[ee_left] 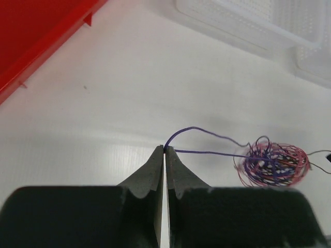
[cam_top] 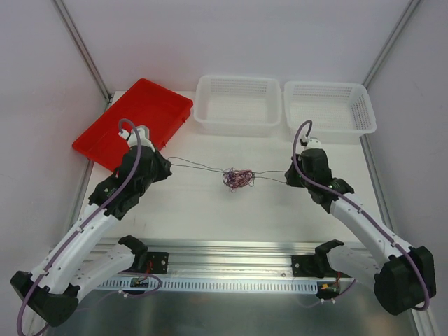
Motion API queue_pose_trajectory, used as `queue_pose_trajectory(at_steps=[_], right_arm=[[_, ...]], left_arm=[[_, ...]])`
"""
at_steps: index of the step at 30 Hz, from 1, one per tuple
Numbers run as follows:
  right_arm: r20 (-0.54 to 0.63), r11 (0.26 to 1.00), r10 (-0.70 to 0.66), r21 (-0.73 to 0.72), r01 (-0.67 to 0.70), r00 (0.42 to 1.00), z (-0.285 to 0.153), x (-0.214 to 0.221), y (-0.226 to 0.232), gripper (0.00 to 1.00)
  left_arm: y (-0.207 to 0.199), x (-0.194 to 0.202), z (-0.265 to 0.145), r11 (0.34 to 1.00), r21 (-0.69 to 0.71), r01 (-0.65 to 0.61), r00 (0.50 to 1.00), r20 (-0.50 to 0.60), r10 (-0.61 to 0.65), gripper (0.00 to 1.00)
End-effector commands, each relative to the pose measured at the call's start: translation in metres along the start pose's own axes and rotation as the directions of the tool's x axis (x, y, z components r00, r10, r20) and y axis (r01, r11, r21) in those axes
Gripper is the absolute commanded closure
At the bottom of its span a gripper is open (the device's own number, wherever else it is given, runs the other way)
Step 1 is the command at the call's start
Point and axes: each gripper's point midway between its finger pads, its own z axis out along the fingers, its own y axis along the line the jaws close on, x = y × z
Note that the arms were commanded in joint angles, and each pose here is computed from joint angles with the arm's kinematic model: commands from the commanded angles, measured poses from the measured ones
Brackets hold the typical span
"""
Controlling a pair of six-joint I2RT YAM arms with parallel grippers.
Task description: Untangle the cables
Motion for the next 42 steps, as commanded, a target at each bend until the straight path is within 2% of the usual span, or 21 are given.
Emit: queue_pose_trajectory(at_steps=[1,6,13,26,29,35,39,42], right_arm=[[0.001,0.996,-0.008,0.085,0.008,1.0,-0.018,-0.003,-0.027,0.99],[0.052,0.993,0.013,0.114,-0.019,0.999,-0.039,-0.018,-0.042,0.99],[0.084,0.979,0.079,0.179,-0.093,0.993,-0.064,-0.027,-0.07,0.99],[0.23,0.984,0.089,0.131,-0.121,0.969,-0.129,-0.079,-0.058,0.99],[0.274,0.981,0.079,0.148,-0.123,0.958,-0.148,-0.096,-0.059,0.99],[0.352,0.99,0.07,0.094,-0.11,0.933,-0.183,-0.136,-0.042,0.99],[0.367,0.997,0.081,-0.021,-0.079,0.927,-0.193,-0.155,-0.016,0.99],[0.383,0.995,0.086,-0.075,-0.062,0.92,-0.201,-0.166,-0.004,0.99]], left_arm=[[0.048,0.009,-0.003,0.982,-0.188,0.024,1.0,0.005,-0.023,1.0],[0.076,0.029,-0.004,0.961,-0.276,0.035,0.999,-0.03,-0.045,1.0],[0.107,0.024,-0.014,0.923,-0.382,0.041,0.999,-0.013,-0.05,1.0],[0.146,0.018,-0.029,0.839,-0.544,-0.002,1.0,-0.007,-0.002,1.0],[0.153,0.004,-0.035,0.816,-0.578,0.002,1.0,0.013,0.006,1.0],[0.129,-0.047,-0.044,0.848,-0.53,0.007,0.996,0.079,0.041,1.0],[0.112,-0.047,-0.033,0.888,-0.459,-0.023,0.999,0.023,0.037,1.0],[0.118,-0.036,-0.028,0.879,-0.475,-0.046,0.999,-0.013,0.045,1.0]])
